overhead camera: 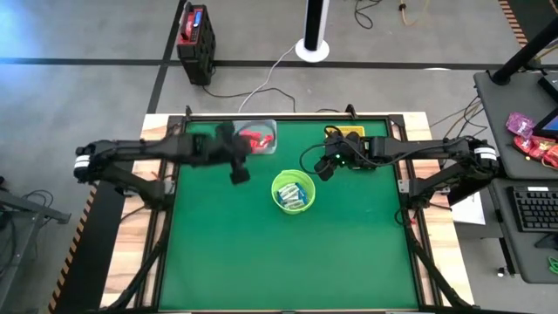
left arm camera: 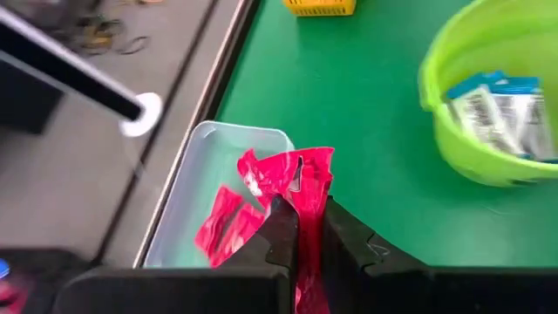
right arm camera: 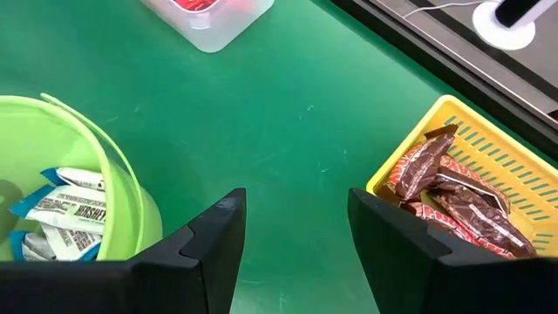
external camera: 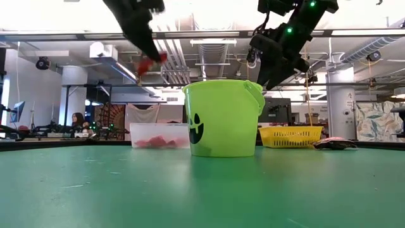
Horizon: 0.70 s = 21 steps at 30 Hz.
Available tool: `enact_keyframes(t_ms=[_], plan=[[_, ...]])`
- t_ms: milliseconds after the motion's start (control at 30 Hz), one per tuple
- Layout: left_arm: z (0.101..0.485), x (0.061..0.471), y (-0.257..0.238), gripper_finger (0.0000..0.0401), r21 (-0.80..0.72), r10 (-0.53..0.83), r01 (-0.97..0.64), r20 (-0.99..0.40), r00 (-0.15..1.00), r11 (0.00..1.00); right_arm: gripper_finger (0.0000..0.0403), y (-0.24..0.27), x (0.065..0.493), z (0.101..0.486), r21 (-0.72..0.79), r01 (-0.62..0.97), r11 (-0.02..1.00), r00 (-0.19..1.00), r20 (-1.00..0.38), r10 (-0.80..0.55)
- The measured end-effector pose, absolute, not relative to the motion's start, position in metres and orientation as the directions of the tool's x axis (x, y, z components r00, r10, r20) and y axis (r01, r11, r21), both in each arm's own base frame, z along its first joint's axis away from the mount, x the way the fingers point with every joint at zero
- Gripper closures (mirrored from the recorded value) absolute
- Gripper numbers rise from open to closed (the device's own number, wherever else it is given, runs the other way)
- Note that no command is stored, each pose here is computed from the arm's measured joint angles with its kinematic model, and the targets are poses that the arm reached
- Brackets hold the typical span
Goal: Sort candy by brand, put in halloween buckets
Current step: Put the red chocolate into the transparent bin
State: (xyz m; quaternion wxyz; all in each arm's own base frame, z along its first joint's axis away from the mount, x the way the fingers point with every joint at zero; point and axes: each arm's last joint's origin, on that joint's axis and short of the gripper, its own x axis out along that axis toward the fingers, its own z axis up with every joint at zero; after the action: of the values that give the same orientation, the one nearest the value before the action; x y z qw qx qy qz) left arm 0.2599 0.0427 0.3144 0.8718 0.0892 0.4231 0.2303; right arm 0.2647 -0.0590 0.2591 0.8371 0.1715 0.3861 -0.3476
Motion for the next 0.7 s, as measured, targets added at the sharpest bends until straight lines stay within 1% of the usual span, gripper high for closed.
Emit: enact_keyframes(t_ms=[100, 167, 333, 567, 700], plan=[[0.296, 0.256, 0.09, 0.0391, 0.291, 0.411, -0.293, -0.703, 0.581, 0.911, 0.0209, -0.059, 0.265, 0.259, 0.027, 0.721, 0.693, 0.46, -0.766, -0.45], [0.284, 0.252, 0.12, 0.0391, 0.247, 0.385, -0.301, -0.692, 0.61, 0.921, 0.0209, -0.059, 0.265, 0.259, 0.031, 0.724, 0.689, 0.46, -0.765, -0.45], [0.253, 0.243, 0.18, 0.0391, 0.168, 0.358, -0.355, -0.728, 0.585, 0.92, 0.0209, -0.059, 0.265, 0.259, 0.055, 0.741, 0.669, 0.463, -0.763, -0.45], [0.218, 0.259, 0.213, 0.0387, 0.143, 0.304, -0.331, -0.804, 0.51, 0.933, 0.0209, -0.059, 0.265, 0.259, 0.07, 0.753, 0.655, 0.463, -0.763, -0.451], [0.212, 0.268, 0.221, 0.0362, 0.144, 0.302, -0.355, -0.843, 0.445, 0.924, 0.0209, -0.059, 0.265, 0.259, 0.088, 0.767, 0.636, 0.461, -0.765, -0.45]])
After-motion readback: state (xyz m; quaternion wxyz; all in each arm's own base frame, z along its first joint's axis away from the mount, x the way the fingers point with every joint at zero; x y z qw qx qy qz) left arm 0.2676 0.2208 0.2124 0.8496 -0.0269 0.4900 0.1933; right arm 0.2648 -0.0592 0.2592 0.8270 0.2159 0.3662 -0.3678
